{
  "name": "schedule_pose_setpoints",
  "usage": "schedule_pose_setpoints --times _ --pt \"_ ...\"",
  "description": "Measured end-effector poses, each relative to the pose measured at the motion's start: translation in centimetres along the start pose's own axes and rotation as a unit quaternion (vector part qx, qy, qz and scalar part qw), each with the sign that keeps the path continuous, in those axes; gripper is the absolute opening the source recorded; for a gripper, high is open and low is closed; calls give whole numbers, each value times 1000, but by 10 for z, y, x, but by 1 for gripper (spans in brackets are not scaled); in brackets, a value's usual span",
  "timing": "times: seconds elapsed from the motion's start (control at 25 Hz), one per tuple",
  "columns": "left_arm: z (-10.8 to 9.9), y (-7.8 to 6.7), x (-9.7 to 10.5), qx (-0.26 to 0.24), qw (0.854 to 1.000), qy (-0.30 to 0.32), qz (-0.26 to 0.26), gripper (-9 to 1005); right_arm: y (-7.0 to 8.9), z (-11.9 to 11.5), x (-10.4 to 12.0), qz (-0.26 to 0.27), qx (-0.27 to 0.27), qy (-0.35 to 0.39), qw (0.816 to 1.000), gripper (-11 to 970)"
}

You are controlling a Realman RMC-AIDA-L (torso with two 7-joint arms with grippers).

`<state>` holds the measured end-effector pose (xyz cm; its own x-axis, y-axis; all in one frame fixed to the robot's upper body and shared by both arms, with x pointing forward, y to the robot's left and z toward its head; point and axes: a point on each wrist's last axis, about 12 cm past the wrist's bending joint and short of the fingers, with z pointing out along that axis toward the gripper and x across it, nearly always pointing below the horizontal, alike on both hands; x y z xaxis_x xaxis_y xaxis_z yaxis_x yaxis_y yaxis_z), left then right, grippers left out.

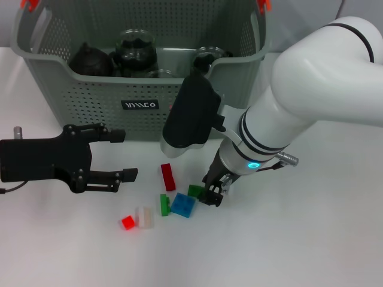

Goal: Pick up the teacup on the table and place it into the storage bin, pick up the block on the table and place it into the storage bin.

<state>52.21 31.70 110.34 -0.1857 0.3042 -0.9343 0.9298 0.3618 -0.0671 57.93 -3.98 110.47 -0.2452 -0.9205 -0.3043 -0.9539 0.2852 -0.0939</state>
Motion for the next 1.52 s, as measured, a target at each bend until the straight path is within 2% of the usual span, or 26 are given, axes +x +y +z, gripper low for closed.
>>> schedule_pose_setpoints --times 0.4,0.96,1.16,1.52 --pt "0 0 0 -2 1000 1 0 847 1 1 0 1 -6 -3 1000 339" --pt "1 1 0 -1 1000 0 0 847 2 5 2 -1 -16 -2 1000 336" --pt "1 1 0 -2 1000 0 1 847 1 5 2 2 -18 1 1000 218" --pt "-1 2 -1 -6 1000 -1 0 847 -2 2 1 8 -17 -2 1000 207"
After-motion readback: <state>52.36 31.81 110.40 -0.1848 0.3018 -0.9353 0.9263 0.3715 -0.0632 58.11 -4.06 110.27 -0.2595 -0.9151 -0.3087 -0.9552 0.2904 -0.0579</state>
